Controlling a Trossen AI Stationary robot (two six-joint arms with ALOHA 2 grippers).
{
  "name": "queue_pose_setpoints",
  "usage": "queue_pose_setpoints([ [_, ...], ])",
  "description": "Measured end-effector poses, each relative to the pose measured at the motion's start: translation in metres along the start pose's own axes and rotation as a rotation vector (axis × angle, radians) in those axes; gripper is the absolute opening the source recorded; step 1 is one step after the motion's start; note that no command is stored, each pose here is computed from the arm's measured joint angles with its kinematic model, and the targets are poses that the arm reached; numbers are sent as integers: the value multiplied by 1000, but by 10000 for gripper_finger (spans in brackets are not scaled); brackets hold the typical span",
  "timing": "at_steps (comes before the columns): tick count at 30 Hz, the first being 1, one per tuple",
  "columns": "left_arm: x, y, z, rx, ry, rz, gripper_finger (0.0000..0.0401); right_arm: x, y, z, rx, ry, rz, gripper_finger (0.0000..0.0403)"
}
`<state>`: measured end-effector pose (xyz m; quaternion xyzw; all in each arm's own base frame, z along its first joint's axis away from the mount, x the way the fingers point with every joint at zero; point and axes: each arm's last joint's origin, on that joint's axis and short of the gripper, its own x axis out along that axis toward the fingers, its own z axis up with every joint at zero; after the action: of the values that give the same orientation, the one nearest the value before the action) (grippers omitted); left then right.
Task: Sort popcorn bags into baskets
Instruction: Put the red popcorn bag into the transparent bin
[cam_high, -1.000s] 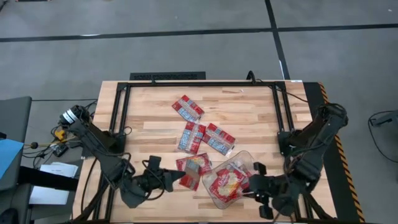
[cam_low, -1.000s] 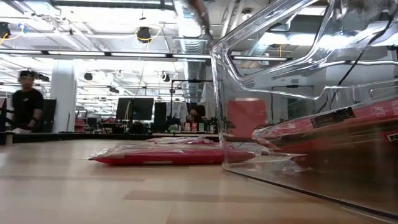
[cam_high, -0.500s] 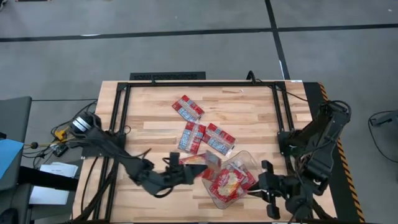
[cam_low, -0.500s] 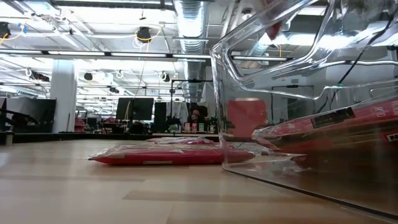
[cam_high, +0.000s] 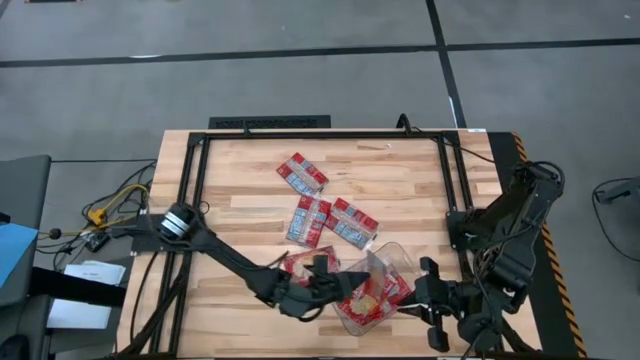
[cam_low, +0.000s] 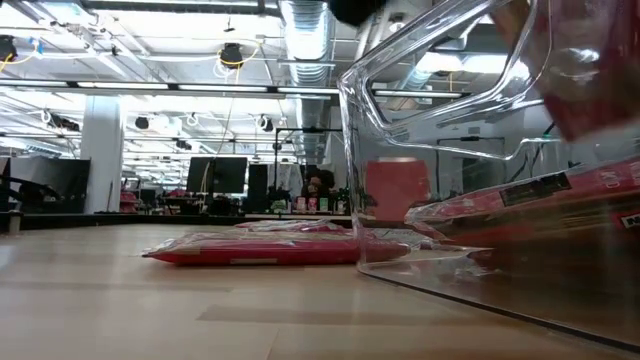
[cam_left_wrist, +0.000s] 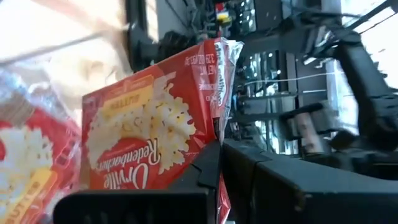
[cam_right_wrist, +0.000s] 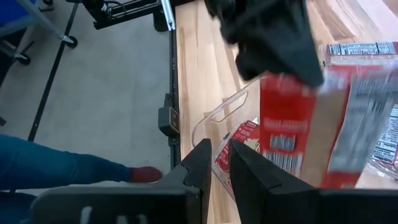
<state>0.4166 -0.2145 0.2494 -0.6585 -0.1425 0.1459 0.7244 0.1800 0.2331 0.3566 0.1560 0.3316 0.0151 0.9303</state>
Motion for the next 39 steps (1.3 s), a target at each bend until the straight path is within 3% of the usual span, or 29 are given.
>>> queue_pose_setpoints([
  [4, 11, 16, -11, -83, 62, 12, 2, 0, 0, 0, 1, -1, 2, 82],
  [8, 13, 28, -16, -61, 123, 27, 23, 0, 1, -1, 0, 5, 8, 82],
  [12, 11, 32, -19, -24, 239, 25, 73, -3, 3, -4, -12, 12, 21, 82],
  [19, 9, 21, -25, -26, 574, -93, 179, -9, 7, -11, -26, 26, 35, 82],
  [25, 6, 20, -29, -72, 763, -103, 231, -3, 6, -21, -30, 72, -30, 82],
  [33, 6, 11, -24, -120, 818, -81, 243, 10, 11, -31, -63, 93, -72, 82],
  [39, 21, 13, 0, 4, 698, 109, 243, 24, 13, -37, -93, 112, -112, 82],
])
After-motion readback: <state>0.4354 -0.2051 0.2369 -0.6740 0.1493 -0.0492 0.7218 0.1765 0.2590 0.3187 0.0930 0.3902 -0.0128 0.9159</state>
